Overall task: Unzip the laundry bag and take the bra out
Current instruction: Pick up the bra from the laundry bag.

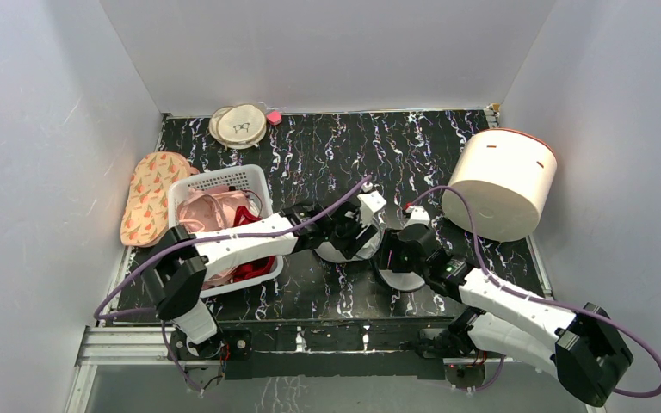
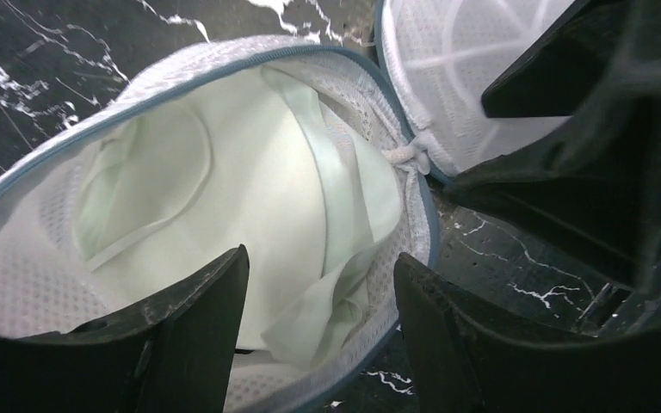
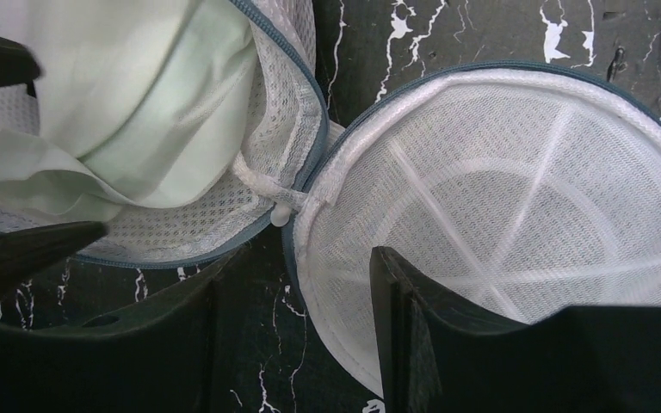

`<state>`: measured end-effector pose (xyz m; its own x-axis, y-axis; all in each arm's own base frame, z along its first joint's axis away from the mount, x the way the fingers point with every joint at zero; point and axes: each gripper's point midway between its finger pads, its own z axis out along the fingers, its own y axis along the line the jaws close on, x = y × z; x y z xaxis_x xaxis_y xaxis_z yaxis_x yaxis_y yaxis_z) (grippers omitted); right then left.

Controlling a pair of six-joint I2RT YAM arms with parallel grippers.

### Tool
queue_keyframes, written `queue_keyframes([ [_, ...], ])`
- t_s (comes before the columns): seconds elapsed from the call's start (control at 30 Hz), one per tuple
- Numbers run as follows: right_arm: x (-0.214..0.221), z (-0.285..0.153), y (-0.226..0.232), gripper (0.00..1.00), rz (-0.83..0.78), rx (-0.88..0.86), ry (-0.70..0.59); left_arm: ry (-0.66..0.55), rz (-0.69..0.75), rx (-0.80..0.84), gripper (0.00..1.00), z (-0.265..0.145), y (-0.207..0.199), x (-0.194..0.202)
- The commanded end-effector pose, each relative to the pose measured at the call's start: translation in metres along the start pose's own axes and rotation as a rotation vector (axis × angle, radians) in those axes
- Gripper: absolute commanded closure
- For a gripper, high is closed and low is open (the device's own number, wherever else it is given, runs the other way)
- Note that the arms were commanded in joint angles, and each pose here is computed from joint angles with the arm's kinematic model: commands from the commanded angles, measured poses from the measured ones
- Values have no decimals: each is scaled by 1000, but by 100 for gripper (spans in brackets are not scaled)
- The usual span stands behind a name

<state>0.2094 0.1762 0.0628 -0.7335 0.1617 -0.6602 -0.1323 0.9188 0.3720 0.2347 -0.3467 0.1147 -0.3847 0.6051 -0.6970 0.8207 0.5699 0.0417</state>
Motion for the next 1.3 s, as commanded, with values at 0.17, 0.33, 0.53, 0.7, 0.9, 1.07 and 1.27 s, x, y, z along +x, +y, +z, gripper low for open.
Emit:
queue_keyframes([
  [0.17, -27, -17, 15, 49, 11, -55, -83, 83, 33, -23, 49, -3, 2, 6],
  [0.33, -30, -20, 15, 48, 15, -58, -100, 74, 37, -47, 56, -11, 6, 6],
  [0.53, -31, -18, 17, 48, 10, -58, -94, 59, 44, -46, 76, -13, 6, 4],
  [0.7, -31, -18, 16, 48, 10, -50, -95, 73, 42, -14, 72, -11, -1, 6],
  [0.9, -29, -16, 13, 48, 15, -44, -94, 78, 47, 14, 78, -10, -7, 9],
  [1.07, -26, -9, 11, 47, 26, -32, -88, 11, 44, 18, 100, -23, -9, -10],
  [1.27, -27, -9, 10, 46, 26, -25, -97, -137, -4, -1, 100, -46, -5, -49],
])
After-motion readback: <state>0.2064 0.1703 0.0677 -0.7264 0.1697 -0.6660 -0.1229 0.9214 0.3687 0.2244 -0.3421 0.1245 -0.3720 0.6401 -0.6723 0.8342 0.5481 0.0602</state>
